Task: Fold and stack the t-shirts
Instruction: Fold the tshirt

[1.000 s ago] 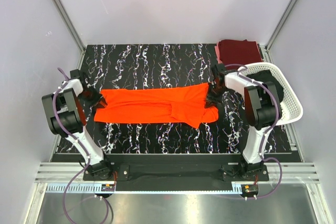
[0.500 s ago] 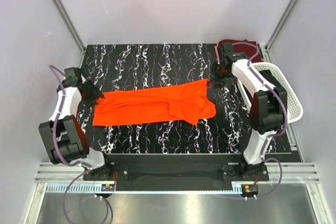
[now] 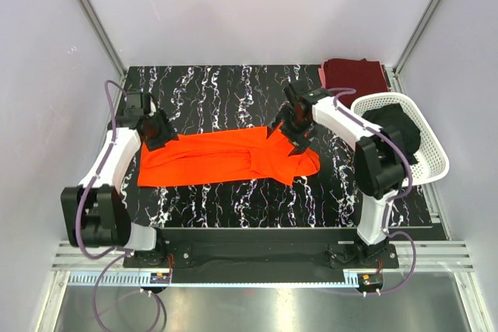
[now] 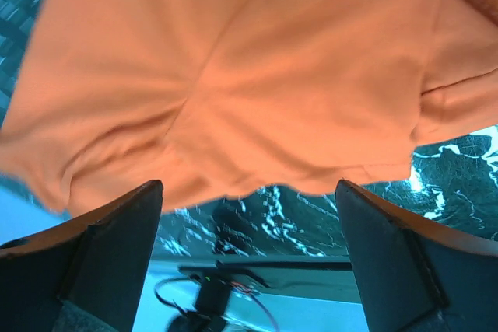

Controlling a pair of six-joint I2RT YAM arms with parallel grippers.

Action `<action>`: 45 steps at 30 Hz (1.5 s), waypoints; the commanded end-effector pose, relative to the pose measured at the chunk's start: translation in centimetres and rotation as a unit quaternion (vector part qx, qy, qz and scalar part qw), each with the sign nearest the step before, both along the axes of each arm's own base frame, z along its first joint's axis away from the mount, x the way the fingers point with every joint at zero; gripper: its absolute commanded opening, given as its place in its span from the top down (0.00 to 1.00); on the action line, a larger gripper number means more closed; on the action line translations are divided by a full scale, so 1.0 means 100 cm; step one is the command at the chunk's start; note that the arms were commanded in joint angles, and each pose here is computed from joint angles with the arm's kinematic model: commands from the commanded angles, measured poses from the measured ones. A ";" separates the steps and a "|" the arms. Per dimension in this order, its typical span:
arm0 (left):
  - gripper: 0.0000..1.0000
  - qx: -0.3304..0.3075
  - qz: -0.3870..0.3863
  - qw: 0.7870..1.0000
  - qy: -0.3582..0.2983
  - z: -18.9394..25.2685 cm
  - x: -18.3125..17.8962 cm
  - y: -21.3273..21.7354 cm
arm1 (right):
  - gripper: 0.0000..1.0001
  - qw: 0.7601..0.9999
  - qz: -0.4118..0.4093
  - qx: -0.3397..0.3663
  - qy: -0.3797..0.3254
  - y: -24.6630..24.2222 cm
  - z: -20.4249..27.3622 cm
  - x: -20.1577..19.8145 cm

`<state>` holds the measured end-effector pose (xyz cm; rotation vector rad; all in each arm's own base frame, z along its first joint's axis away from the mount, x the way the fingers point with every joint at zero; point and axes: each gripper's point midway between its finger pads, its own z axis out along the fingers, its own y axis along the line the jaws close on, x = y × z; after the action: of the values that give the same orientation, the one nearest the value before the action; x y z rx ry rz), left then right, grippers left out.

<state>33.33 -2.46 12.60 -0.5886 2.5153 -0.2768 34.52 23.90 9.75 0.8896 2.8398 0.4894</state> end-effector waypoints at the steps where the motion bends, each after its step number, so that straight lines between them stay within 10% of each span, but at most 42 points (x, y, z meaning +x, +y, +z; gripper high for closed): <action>1: 0.44 0.034 -0.008 0.998 -0.055 0.033 -0.002 0.005 | 0.00 0.992 -0.101 -0.032 0.064 -0.007 -0.029 0.000; 13: 0.44 0.100 -0.026 0.992 -0.074 0.052 -0.025 0.022 | 0.00 0.978 -0.014 -0.207 0.035 -0.020 -0.120 0.060; 17: 0.44 0.103 -0.031 0.991 -0.078 0.054 -0.027 0.022 | 0.00 0.952 0.146 -0.264 -0.040 -0.031 -0.132 0.123; 21: 0.44 0.086 -0.033 0.993 -0.073 0.050 -0.033 0.017 | 0.00 0.915 0.180 -0.296 -0.206 -0.032 -0.082 0.228; 26: 0.44 0.074 -0.027 0.994 -0.072 0.056 -0.036 0.013 | 0.00 0.893 0.142 -0.274 -0.327 -0.026 0.016 0.263; 32: 0.44 0.092 0.003 0.994 -0.064 0.060 -0.031 0.024 | 0.00 0.886 0.172 -0.203 -0.379 0.043 0.103 0.212; 45: 0.40 0.186 0.168 0.959 -0.131 0.128 -0.081 0.081 | 0.00 0.875 0.330 -0.085 -0.345 0.253 0.056 0.038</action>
<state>27.01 3.21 22.30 -0.6608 2.2379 0.1048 37.79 49.04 17.09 -0.3723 2.3152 0.4661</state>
